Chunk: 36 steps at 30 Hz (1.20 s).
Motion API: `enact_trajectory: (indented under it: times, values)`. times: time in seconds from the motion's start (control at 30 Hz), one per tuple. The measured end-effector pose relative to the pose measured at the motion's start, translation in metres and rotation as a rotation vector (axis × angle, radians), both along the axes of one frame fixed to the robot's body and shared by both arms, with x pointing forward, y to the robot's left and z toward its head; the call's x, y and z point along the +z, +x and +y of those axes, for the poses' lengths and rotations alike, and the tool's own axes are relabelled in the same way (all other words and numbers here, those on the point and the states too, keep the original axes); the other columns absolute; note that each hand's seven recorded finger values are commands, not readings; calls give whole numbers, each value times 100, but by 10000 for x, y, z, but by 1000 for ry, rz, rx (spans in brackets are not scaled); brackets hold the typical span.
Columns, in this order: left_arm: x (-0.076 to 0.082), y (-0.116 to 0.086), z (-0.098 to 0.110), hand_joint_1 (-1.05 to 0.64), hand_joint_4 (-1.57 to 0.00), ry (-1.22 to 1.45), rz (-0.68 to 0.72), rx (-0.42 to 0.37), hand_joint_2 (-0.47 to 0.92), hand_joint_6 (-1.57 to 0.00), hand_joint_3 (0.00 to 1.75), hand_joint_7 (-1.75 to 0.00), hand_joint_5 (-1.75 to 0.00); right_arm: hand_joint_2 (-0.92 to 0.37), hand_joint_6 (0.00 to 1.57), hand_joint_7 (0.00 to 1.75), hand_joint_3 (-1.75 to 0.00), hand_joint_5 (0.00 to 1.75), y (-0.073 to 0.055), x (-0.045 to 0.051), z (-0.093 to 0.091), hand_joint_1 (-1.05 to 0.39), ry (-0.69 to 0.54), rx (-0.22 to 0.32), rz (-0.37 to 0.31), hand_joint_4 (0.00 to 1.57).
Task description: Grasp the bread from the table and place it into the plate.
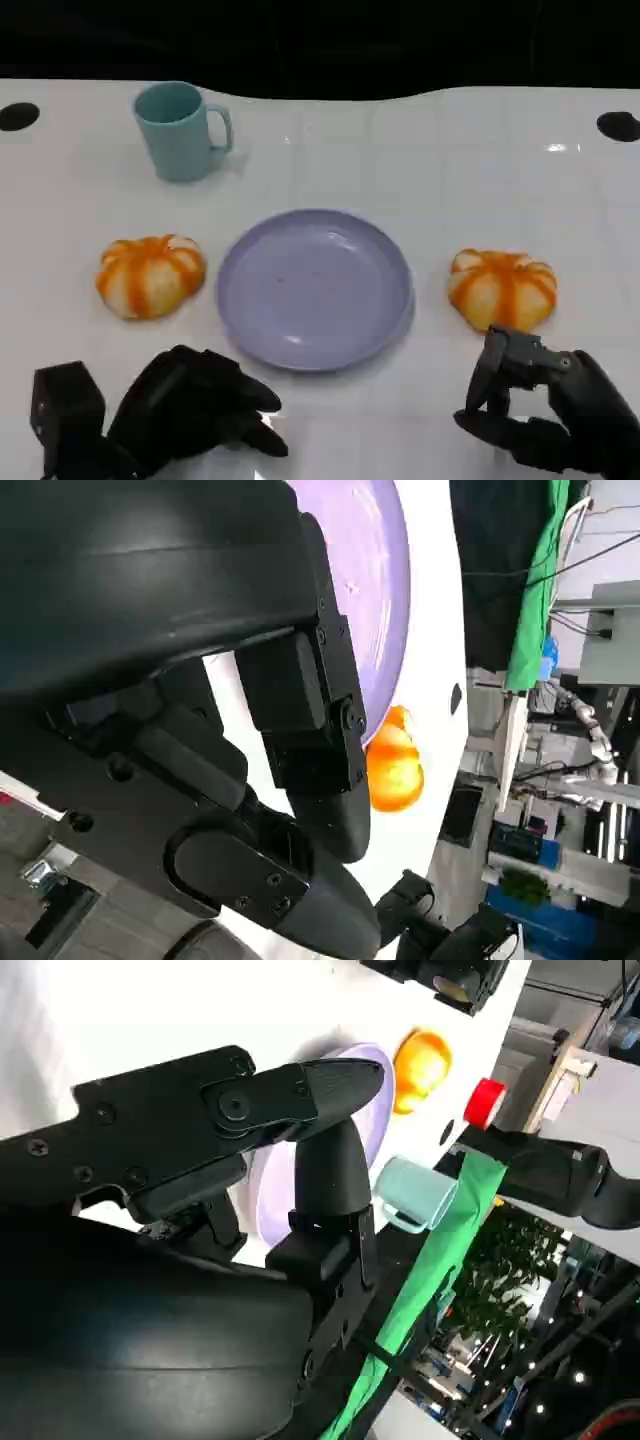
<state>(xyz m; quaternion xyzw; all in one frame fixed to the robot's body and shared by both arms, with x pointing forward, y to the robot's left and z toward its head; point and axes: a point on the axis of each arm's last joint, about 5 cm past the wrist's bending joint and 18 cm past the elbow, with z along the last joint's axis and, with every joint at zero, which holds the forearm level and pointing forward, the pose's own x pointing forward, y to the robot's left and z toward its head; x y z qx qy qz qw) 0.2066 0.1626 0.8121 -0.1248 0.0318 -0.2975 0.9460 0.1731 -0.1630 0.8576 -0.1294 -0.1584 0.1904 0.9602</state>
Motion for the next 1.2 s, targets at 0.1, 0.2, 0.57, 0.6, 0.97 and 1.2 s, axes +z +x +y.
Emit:
enact_trajectory:
  times: [0.1, 0.2, 0.57, 0.6, 0.97, 1.2]
  values:
    - [-1, 0, 0, -105, -157, 0, 2, 0, 77, -156, 0, 0, -21, -92, 63, 175, -23, 175, 3, 2, 0, -43, 0, 0, -1, 81]
    - [-1, 0, 0, -105, -157, 0, 2, 0, 77, -156, 0, 0, -21, -92, 63, 175, -23, 175, 3, 2, 0, -43, 0, 0, -1, 81]
    - [2, 13, -2, -105, -157, -2, 1, -1, 77, -156, 0, 0, -21, -92, 63, 175, -23, 175, 3, 4, -2, -44, -2, 0, -2, 81]
    - [2, 13, -2, -105, -157, -2, 1, -2, 77, -156, 0, 0, -21, -92, 63, 175, -23, 175, 3, 4, -2, -44, -2, 0, -2, 81]
    - [2, 13, -1, -105, -157, -4, 1, -4, 77, -156, 0, 0, -20, -92, 57, 173, -26, 175, 4, 4, -5, -47, -2, -1, -1, 77]
    - [3, 13, -2, -105, -157, -4, 1, -4, 77, -156, 0, 0, -20, -92, 57, 121, -23, 168, 50, 77, -15, -47, -17, -22, -22, 56]
